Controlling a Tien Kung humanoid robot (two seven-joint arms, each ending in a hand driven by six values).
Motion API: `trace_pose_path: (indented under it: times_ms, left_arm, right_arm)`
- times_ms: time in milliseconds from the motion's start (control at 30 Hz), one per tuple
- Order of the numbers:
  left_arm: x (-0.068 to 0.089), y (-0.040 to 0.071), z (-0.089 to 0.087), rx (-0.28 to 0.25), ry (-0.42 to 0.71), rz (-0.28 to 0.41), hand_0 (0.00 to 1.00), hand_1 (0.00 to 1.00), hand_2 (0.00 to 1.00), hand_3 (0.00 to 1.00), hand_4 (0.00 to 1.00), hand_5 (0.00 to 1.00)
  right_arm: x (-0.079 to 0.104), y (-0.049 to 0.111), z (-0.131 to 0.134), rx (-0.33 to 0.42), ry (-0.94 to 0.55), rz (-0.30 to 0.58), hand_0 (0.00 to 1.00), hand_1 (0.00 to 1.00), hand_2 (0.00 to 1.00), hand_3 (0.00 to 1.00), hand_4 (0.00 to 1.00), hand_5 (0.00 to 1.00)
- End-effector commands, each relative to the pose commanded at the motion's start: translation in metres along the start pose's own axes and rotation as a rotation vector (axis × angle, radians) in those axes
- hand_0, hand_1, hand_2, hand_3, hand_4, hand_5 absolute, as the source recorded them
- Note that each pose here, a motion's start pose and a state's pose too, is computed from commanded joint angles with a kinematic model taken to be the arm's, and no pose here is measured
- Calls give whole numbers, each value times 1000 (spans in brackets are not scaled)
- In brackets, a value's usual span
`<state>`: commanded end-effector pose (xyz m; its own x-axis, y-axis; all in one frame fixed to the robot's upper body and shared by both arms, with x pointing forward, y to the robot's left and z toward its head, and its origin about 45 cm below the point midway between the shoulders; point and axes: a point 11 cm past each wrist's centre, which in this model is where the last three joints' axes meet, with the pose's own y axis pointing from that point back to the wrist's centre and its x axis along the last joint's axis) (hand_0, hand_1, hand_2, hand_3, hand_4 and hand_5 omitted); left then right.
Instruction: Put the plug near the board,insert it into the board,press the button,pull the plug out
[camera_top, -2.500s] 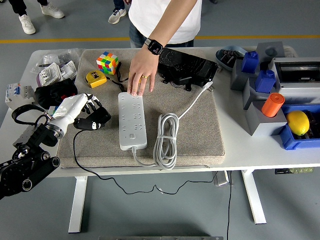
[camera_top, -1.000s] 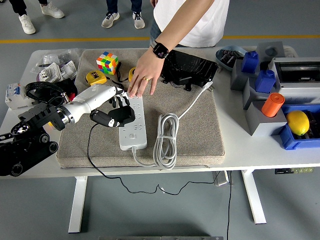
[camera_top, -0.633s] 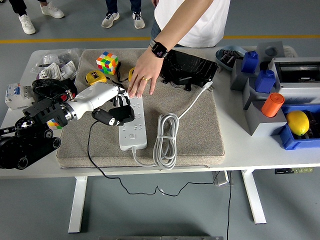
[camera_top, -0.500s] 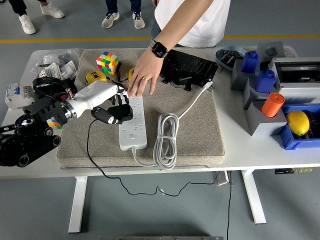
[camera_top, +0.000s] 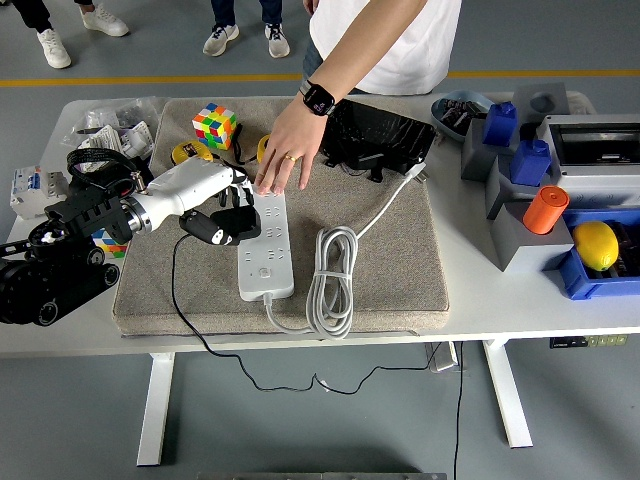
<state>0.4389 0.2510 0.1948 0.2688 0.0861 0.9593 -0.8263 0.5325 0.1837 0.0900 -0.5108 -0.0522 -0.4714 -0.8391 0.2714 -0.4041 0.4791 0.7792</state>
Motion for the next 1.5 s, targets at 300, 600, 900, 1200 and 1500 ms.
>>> trace_pose_path:
  times_ms: [300,600,900,1200,1500]
  left_arm:
    - [-2,1,0,-3,0,-13,419,415,428,531,889,54]
    - [-6,1,-1,-4,-28,-29,427,420,431,531,887,59]
    - [-3,3,-4,-1,-32,-26,428,421,433,531,886,61]
    - [-1,11,2,-31,-21,-29,429,422,435,531,886,61]
    - [-5,16,8,-54,-14,-52,428,423,435,531,887,61]
  right_arm:
    - [-1,0,0,2,0,-3,712,714,716,604,998,618]
    - [-1,0,-1,3,-1,-2,711,714,716,604,998,617]
    - [-1,0,-1,6,-2,-1,709,714,715,605,998,617]
    - [1,0,0,5,-3,2,709,713,714,603,998,616]
    - [0,0,0,7,-9,2,710,713,714,604,998,616]
